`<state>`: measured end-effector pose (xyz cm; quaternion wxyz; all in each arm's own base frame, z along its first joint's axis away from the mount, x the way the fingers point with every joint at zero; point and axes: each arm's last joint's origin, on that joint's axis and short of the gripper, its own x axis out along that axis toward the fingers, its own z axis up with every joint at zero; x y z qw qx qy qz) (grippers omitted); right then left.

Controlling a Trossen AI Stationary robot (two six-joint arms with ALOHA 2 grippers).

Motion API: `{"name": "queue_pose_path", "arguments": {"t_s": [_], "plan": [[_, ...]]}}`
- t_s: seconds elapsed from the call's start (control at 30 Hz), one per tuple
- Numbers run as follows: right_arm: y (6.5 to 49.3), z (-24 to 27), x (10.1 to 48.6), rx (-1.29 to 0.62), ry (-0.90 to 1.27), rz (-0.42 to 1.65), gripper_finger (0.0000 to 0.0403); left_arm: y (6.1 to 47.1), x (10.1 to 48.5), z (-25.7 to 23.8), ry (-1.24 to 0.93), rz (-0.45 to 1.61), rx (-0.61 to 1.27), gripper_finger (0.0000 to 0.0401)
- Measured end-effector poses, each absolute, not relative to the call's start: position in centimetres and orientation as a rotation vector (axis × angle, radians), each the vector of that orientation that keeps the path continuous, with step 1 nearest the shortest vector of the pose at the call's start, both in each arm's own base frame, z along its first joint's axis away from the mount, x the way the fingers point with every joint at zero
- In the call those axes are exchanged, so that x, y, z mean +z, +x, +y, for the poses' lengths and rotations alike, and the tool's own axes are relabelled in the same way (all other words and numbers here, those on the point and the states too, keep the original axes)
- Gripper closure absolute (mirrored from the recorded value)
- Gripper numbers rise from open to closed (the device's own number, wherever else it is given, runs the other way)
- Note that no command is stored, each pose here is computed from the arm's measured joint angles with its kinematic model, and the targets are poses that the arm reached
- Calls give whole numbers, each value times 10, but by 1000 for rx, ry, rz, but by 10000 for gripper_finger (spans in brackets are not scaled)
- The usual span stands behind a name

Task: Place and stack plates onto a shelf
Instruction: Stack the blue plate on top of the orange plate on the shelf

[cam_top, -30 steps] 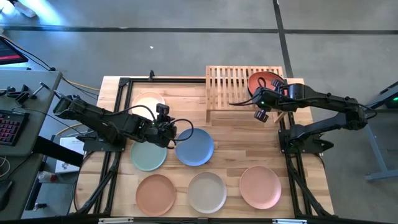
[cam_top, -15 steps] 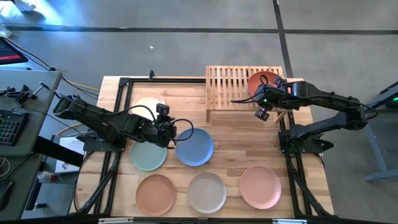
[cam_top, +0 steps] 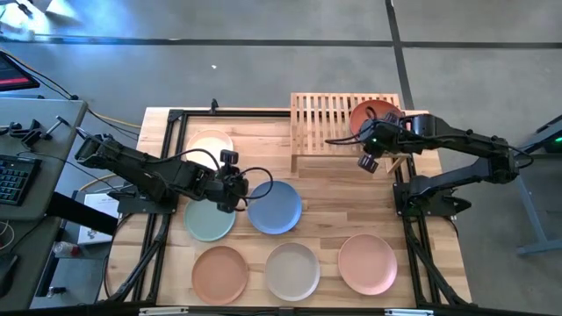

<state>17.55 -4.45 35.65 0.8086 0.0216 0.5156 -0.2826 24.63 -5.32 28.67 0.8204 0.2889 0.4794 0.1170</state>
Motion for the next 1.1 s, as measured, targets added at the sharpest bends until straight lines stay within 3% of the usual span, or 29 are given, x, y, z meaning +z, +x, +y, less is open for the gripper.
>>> {"name": "queue_pose_path", "arguments": {"t_s": [0.2, 0.53, 1.1], "plan": [[185, -41, 359, -442, 152, 1023, 331, 243, 284, -54, 448, 1043, 282, 318], [201, -20, 368, -335, 142, 868, 331, 240, 281, -42, 51, 1063, 442, 318], [205, 1, 371, -312, 56, 810, 331, 248, 280, -2, -176, 1074, 495, 318]]}}
